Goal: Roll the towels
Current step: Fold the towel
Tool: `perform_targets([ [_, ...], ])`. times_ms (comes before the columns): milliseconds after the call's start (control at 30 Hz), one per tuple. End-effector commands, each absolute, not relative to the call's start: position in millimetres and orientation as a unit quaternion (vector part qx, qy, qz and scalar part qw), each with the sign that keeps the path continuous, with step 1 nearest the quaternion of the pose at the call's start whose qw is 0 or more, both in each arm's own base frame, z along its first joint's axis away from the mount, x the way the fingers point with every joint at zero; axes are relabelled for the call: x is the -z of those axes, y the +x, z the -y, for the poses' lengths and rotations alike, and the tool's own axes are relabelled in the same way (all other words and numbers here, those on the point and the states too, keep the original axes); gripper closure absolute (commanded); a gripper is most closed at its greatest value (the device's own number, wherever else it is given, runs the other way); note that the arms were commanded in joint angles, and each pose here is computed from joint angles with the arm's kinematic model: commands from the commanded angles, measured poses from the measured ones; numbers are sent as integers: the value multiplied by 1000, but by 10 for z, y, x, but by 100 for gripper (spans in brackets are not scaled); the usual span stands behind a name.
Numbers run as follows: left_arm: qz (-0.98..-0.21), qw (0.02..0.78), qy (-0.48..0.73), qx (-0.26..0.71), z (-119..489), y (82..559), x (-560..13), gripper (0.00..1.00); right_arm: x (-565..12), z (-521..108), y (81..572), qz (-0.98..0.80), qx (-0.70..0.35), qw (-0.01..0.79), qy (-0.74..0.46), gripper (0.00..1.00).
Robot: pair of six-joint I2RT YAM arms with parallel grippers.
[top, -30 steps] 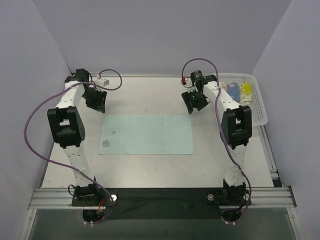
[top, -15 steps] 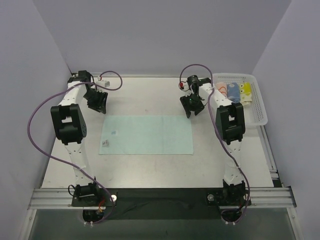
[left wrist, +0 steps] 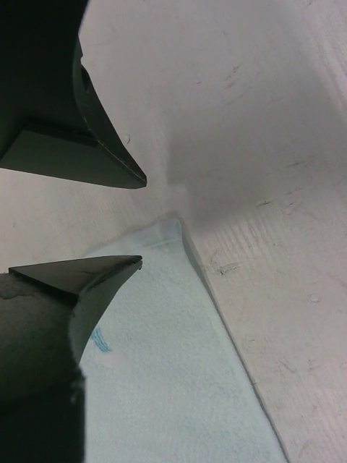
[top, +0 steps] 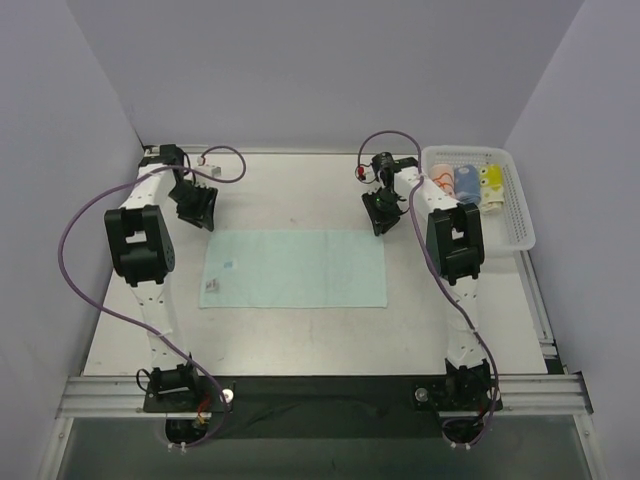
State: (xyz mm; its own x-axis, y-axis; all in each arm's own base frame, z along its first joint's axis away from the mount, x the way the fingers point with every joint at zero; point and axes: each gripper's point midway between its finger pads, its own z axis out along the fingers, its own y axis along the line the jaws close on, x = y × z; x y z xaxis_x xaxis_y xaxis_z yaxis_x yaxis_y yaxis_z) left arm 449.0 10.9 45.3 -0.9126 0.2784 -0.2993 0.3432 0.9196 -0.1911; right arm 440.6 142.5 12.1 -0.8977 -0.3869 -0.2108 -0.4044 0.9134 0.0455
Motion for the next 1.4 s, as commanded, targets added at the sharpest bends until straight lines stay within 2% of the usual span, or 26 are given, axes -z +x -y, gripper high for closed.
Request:
perform_targets([
  [0, -968, 151, 157, 128, -88, 4597, -471, 47, -81, -1473, 4296, -974, -53, 76, -206, 80],
  [67, -968, 150, 155, 131, -79, 4601, -454, 47, -55, -1463, 4270, -974, -52, 71, -208, 88],
  [100, -968, 150, 154, 133, -73, 4603, -442, 47, -55, -1466, 4273, -974, -53, 72, -209, 97],
  [133, -967, 150, 154, 134, -64, 4611, -428, 47, -52, -1458, 4270, -974, -53, 71, -208, 100],
  [633, -965, 125, 193, 126, 178, 4573, -185, 52, -89, -1461, 4219, -973, -51, 71, -216, 100],
  [767, -966, 116, 205, 109, 174, 4518, -108, 63, -111, -1458, 4214, -972, -51, 72, -217, 100],
  [800, -966, 114, 207, 104, 161, 4505, -91, 71, -117, -1451, 4218, -972, -49, 73, -217, 100],
  [867, -968, 110, 206, 96, 130, 4478, -50, 79, -123, -1449, 4221, -972, -48, 74, -218, 100],
  [900, -968, 108, 206, 92, 114, 4469, -40, 88, -136, -1450, 4227, -972, -48, 76, -218, 100],
  [1000, -968, 120, 202, 90, 97, 4519, -109, 100, -192, -1442, 4248, -970, -49, 83, -221, 100],
  [1200, -959, 179, 186, 118, 70, 4685, -515, 100, -490, -1537, 4309, -960, -93, 117, -237, 100],
  [1367, -945, 219, 194, 149, 122, 4638, -856, 100, -743, -1582, 4242, -949, -127, 138, -254, 100],
])
